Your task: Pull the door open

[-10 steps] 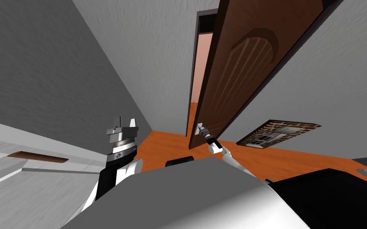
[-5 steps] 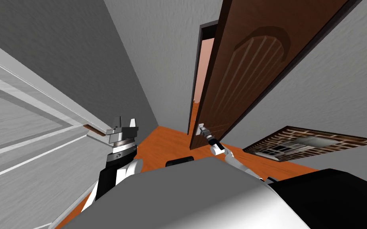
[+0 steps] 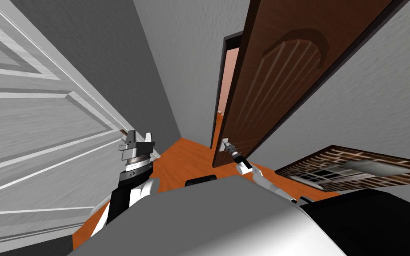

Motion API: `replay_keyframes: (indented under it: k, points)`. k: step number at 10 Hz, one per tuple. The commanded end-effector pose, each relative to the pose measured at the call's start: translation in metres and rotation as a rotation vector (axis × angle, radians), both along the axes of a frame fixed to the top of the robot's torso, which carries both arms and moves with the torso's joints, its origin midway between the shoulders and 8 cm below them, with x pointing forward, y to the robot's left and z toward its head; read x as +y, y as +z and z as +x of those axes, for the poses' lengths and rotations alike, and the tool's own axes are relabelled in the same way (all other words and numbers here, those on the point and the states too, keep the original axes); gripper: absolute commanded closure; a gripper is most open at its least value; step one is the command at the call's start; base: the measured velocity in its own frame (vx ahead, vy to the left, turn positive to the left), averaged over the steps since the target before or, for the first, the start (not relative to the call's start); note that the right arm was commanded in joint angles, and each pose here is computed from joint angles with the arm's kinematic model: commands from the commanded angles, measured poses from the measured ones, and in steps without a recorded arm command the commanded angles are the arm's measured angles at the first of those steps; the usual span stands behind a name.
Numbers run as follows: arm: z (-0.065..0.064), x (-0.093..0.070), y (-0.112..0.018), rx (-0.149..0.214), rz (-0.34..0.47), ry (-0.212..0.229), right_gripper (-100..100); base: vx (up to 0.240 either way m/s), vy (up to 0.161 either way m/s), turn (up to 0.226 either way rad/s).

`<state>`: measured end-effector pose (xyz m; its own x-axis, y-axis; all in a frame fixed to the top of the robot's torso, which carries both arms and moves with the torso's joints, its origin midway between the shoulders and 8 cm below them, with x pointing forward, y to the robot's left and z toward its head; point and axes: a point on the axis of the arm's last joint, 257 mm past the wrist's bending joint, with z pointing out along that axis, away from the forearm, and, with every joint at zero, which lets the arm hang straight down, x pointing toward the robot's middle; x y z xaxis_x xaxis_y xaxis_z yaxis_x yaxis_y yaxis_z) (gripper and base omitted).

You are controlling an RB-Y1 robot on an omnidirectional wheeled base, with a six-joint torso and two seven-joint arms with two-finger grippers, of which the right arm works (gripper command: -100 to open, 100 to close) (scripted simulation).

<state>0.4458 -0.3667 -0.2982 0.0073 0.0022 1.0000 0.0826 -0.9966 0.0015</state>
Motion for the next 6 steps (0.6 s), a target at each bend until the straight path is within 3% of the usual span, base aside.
replay_keyframes:
  k: [1, 6]
  points:
    - [-0.004, 0.000, 0.000, -0.003, 0.000, 0.014, 100, -0.128, -0.062, 0.151]
    - [-0.016, -0.001, 0.002, -0.007, 0.000, 0.055, 100, -0.208, -0.089, 0.127]
